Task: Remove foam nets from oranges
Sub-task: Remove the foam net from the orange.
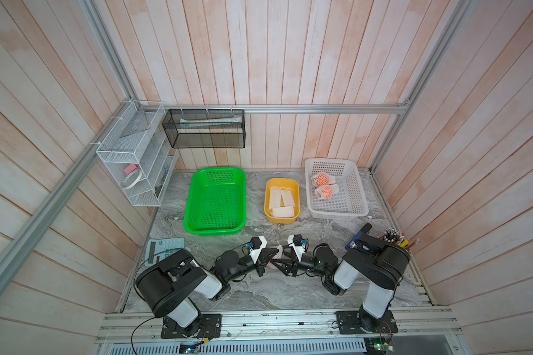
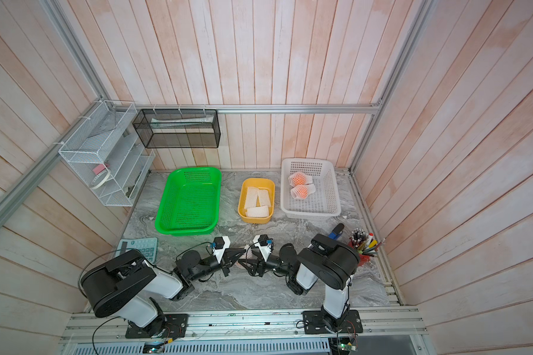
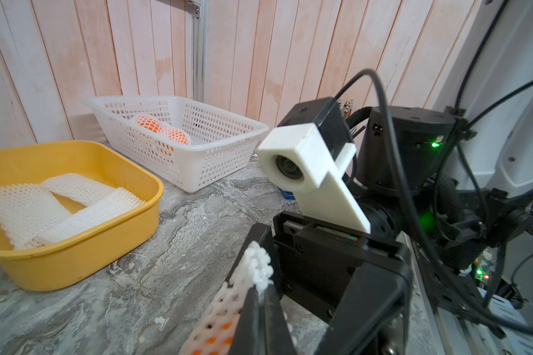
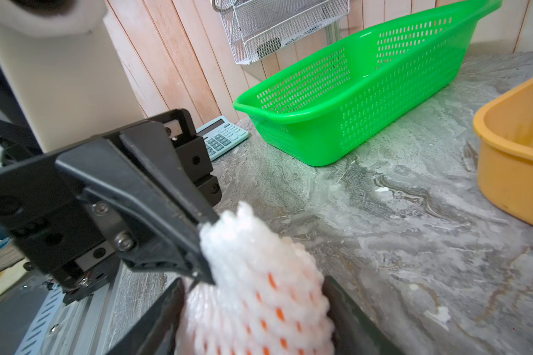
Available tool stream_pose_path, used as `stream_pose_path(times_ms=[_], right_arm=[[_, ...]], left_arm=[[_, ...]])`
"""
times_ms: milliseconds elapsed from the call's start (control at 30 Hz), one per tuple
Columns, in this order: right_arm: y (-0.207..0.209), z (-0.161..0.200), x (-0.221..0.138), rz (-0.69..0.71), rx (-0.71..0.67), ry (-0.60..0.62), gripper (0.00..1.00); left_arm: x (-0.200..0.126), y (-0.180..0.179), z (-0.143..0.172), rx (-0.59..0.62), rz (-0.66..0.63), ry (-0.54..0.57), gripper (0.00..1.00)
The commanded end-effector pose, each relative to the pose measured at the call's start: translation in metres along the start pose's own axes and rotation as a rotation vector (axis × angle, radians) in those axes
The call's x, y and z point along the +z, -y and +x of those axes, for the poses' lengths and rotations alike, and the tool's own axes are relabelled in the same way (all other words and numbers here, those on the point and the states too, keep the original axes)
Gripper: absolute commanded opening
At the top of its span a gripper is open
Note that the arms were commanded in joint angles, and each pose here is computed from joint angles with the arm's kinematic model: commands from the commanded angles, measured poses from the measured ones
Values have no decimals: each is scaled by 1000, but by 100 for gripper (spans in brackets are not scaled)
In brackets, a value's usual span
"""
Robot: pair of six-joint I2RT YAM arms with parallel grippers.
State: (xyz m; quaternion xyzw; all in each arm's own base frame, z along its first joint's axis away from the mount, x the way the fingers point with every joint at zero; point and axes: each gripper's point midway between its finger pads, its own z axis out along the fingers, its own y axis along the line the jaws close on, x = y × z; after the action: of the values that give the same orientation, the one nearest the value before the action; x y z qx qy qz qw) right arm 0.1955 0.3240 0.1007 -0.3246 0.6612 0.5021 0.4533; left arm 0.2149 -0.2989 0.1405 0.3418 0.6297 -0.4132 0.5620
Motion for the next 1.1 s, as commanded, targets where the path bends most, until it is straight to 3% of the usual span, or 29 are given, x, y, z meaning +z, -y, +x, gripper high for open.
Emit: stream_pose_path(times_ms=[0,200,400,633,867,1067], right_arm=[[-9,-14,-1,-50,-7,57,66],[-4,-22,-8,-29,-5,79,64],[-5,-25,-8,-32,-11,80,56],[-7,-27,-5,-40,-15,65,57],[-1,-24,-6,-10,-10,42,54],[6,-23,-5,26,-2,22,42]], left_arm=[[1,2,3,-17,20,-9,0],[0,2,8,-17,17,-25,0],[2,2,10,-22,26,-30,0],[2,2,11,-30,30,-28,0],[0,7,-5,-27,46,15,0],[-3,24,-28,-30,127,60,0]])
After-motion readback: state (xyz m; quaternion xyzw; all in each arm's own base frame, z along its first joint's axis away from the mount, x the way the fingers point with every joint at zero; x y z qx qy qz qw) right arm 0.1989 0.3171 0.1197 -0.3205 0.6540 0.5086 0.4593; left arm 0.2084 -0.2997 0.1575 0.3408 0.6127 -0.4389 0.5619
